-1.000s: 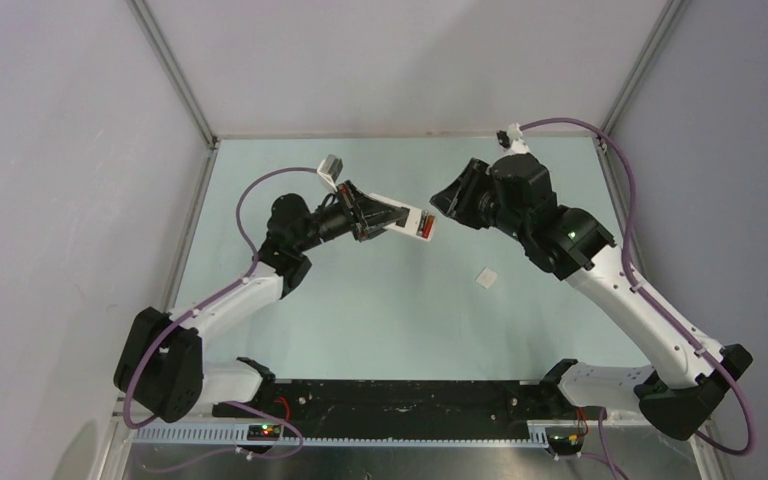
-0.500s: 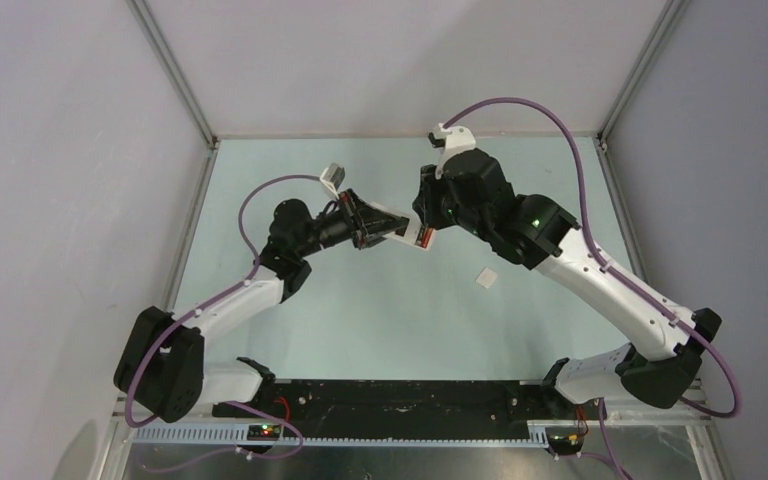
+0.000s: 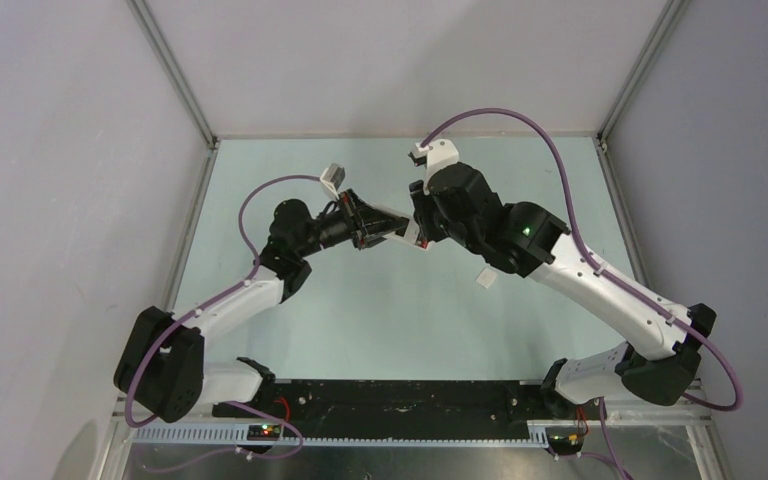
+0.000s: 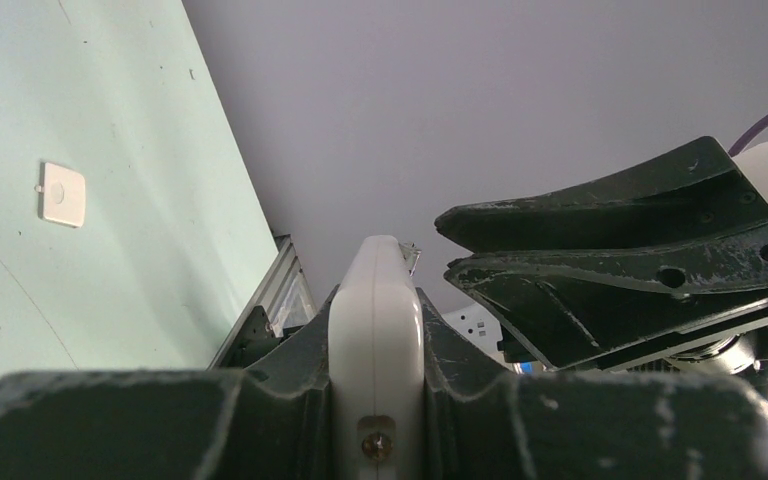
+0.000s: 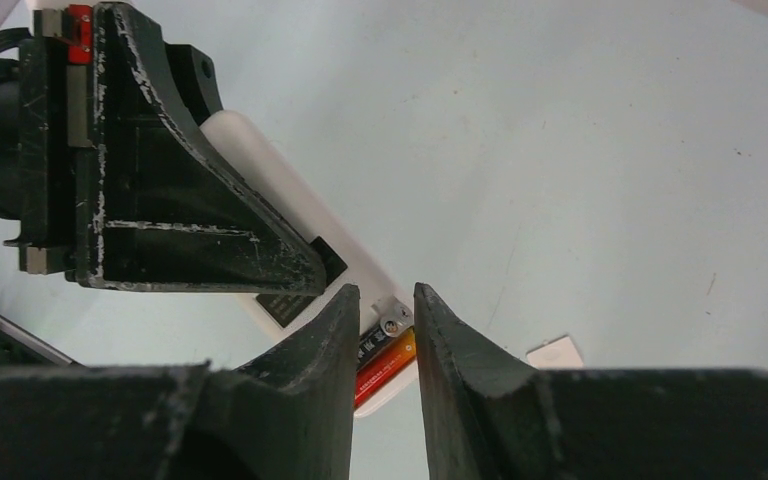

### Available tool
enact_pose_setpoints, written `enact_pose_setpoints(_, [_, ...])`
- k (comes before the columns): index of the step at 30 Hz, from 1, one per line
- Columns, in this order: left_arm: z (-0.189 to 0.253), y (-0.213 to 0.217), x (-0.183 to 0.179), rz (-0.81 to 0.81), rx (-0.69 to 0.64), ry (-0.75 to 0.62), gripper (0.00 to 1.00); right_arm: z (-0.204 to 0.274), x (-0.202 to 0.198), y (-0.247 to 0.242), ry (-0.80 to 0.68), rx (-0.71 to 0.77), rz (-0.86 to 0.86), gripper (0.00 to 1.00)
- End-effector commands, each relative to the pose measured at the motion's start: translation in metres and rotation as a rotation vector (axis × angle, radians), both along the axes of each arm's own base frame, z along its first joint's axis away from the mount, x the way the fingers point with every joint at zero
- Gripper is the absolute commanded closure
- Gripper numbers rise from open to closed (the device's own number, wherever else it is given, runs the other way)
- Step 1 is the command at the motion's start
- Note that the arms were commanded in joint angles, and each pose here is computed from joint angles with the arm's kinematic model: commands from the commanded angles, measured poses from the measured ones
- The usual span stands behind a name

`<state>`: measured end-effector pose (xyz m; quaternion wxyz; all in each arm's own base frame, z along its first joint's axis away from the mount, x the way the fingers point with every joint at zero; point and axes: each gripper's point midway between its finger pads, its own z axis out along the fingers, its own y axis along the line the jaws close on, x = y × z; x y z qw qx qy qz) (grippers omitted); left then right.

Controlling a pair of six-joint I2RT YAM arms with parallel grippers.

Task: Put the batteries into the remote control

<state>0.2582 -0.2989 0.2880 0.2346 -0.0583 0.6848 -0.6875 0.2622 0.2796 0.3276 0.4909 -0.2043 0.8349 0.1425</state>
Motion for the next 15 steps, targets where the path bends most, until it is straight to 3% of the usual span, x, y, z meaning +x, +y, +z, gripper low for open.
enact_pose_setpoints(1, [0.0099,0.0017,-0.0027,-0.008,-0.020,-0.047,1.00,0.0034,-0.0005,-0.0087,-0.028,-0.028,-0.019,0.69])
enact_pose_setpoints(15, [0.0112,0.0014,-0.0010,-0.003,-0.021,-0.048,1.00,-0.0002,-0.0056,-0.0070,-0.015,-0.030,0.009,0.74])
